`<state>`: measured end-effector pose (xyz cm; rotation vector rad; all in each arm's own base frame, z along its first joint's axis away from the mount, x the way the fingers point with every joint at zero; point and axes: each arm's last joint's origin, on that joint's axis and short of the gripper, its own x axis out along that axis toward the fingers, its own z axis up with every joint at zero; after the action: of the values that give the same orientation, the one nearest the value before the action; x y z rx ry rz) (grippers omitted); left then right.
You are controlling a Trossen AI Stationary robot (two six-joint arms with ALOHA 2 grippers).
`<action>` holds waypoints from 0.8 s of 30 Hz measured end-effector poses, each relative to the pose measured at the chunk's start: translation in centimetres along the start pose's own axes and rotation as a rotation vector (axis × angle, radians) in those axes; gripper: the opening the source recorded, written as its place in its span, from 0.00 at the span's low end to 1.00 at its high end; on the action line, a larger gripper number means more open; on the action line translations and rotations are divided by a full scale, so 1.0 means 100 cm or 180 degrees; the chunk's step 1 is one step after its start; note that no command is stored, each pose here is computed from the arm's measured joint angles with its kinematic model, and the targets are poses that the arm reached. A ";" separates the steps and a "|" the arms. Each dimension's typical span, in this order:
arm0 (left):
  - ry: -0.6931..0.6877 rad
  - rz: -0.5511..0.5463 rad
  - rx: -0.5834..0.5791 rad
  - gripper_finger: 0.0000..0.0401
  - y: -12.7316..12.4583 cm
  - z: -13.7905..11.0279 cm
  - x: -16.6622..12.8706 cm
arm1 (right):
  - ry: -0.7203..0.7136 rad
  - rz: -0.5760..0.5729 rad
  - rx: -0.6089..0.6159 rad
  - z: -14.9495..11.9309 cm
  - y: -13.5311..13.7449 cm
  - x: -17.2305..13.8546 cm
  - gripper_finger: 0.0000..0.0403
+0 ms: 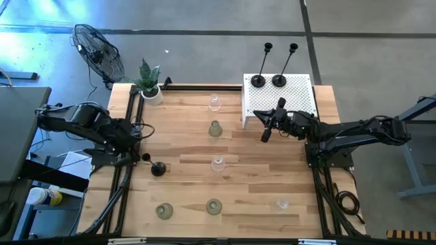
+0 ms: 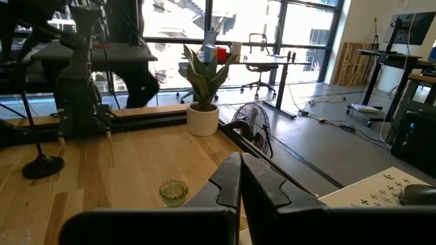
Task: Pick & Place candle stick holders
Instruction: Put the black candle holder on the shelf aligned with the other black candle holder
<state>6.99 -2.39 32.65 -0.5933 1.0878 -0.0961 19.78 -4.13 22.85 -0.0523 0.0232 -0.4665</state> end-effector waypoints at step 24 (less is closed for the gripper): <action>0.0816 0.0949 -0.0032 0.73 -0.046 0.072 0.021 | 0.0001 0.0005 -0.0030 0.000 0.000 0.000 0.00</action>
<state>15.08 -4.09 35.60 -0.4292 1.4152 0.0953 19.78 -4.12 22.85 -0.0616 0.0257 -0.4648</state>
